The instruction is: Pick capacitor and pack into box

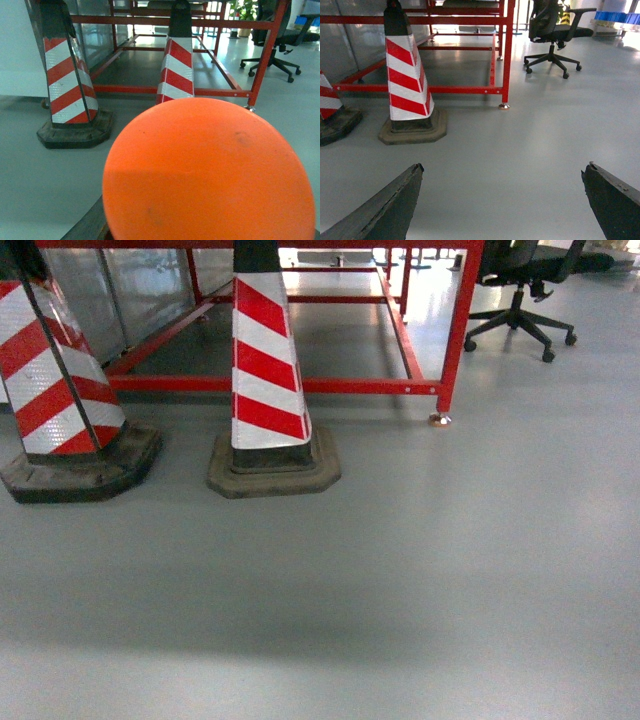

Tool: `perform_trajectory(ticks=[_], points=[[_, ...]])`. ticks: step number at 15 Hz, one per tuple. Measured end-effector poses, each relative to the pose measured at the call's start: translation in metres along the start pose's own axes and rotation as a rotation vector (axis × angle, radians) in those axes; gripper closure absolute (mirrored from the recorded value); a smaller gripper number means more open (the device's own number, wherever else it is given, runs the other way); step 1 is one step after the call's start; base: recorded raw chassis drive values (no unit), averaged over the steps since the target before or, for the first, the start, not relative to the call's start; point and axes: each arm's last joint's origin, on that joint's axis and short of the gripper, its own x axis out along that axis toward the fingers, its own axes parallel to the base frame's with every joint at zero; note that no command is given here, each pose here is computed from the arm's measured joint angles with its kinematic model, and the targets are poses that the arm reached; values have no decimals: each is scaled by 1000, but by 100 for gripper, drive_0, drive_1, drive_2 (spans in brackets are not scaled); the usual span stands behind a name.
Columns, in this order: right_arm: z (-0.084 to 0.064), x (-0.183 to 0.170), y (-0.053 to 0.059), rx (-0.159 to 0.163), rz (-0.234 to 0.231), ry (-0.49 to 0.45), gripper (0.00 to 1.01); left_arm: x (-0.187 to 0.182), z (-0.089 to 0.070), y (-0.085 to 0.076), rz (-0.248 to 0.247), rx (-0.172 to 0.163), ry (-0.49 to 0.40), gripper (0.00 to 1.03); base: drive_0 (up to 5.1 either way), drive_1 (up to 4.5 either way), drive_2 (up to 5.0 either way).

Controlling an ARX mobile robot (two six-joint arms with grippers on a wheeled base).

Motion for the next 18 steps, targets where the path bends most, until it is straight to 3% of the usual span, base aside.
perform_trajectory(ticks=[3, 9, 18], points=[[0, 0, 0, 0, 1, -1, 3, 0, 0, 0, 0, 0, 3, 59, -497, 249, 249], [0, 0, 0, 0, 2, -3, 3, 0, 0, 0, 2, 0, 0, 59, 0, 0, 0], [0, 0, 0, 0, 1, -1, 3, 0, 0, 0, 2, 0, 2, 59, 4, 431, -423]])
